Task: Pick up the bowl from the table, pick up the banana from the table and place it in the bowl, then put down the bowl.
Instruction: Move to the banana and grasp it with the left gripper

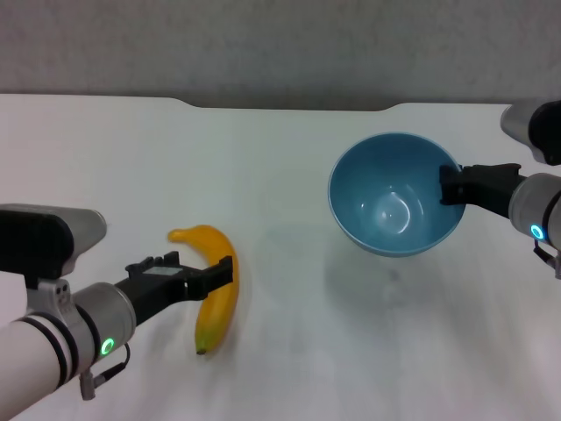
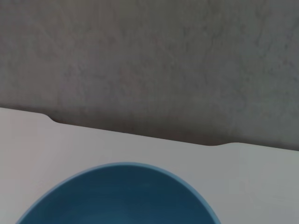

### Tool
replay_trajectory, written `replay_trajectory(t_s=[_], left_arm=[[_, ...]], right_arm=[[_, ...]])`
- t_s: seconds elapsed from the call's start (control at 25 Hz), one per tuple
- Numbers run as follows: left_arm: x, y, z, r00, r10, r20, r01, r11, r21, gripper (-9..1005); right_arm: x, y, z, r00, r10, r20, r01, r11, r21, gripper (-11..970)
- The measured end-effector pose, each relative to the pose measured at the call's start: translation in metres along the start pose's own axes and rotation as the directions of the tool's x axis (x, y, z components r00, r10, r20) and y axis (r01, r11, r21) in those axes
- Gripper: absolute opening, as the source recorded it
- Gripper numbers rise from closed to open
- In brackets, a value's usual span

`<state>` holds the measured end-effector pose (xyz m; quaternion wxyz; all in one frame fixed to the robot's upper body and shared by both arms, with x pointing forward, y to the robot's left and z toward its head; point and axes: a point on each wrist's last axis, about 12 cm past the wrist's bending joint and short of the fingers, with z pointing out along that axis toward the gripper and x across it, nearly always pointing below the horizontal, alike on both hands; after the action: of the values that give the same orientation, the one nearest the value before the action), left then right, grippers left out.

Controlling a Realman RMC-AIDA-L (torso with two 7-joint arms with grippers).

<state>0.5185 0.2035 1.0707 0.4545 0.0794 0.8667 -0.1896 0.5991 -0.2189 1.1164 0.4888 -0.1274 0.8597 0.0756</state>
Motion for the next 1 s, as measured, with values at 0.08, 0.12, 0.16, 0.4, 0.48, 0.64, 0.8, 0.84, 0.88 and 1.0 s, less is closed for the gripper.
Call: replay_trajectory(t_s=[0.08,0.12,0.16,0.4,0.48,0.64,0.8,0.84,0.88,1.0], left_arm=[[0.002,-0.002,0.002,1.0,0.005,-0.009,-0.004,1.0,0.006,891],[0.003,-0.003,0.002,1.0,0.008,-0.014,-0.008,1.0,0.011,892],[0.004,-0.005,0.003,1.0,0.012,-0.018,-0.012,1.0,0.016,892],[0.008,-0.013,0.007,0.999,0.03,-0.045,-0.028,0.999,0.044,892],[0.008,-0.016,0.007,0.998,0.033,-0.049,-0.03,0.998,0.053,892],[0.011,-0.023,0.01,0.996,0.058,-0.063,-0.053,0.996,0.078,892],[0.014,-0.023,0.016,0.994,0.084,-0.075,-0.078,0.994,0.08,892],[0.014,-0.023,0.017,0.993,0.085,-0.078,-0.078,0.994,0.081,892],[0.013,-0.023,0.018,0.993,0.085,-0.078,-0.079,0.994,0.082,892],[0.012,-0.022,0.022,0.993,0.092,-0.072,-0.086,0.993,0.076,893]], right_arm=[[0.0,-0.001,0.0,1.0,0.001,0.0,-0.001,1.0,0.002,42],[0.0,-0.001,0.0,1.0,0.001,0.0,-0.001,1.0,0.002,42],[0.0,-0.001,0.0,1.0,0.001,0.0,-0.001,1.0,0.003,42],[0.0,-0.001,0.0,1.0,0.001,0.0,-0.001,1.0,0.003,42],[0.0,-0.001,0.0,1.0,0.0,0.0,0.0,1.0,0.004,42],[-0.001,-0.001,0.0,1.0,-0.004,0.002,0.004,1.0,0.003,41],[-0.002,0.001,0.0,1.0,-0.013,0.003,0.013,1.0,0.001,41],[-0.002,0.001,0.001,1.0,-0.013,0.003,0.013,1.0,0.0,41],[-0.002,0.001,0.001,1.0,-0.015,0.003,0.015,1.0,-0.001,41],[-0.003,0.002,0.001,1.0,-0.017,0.004,0.017,1.0,-0.003,41]])
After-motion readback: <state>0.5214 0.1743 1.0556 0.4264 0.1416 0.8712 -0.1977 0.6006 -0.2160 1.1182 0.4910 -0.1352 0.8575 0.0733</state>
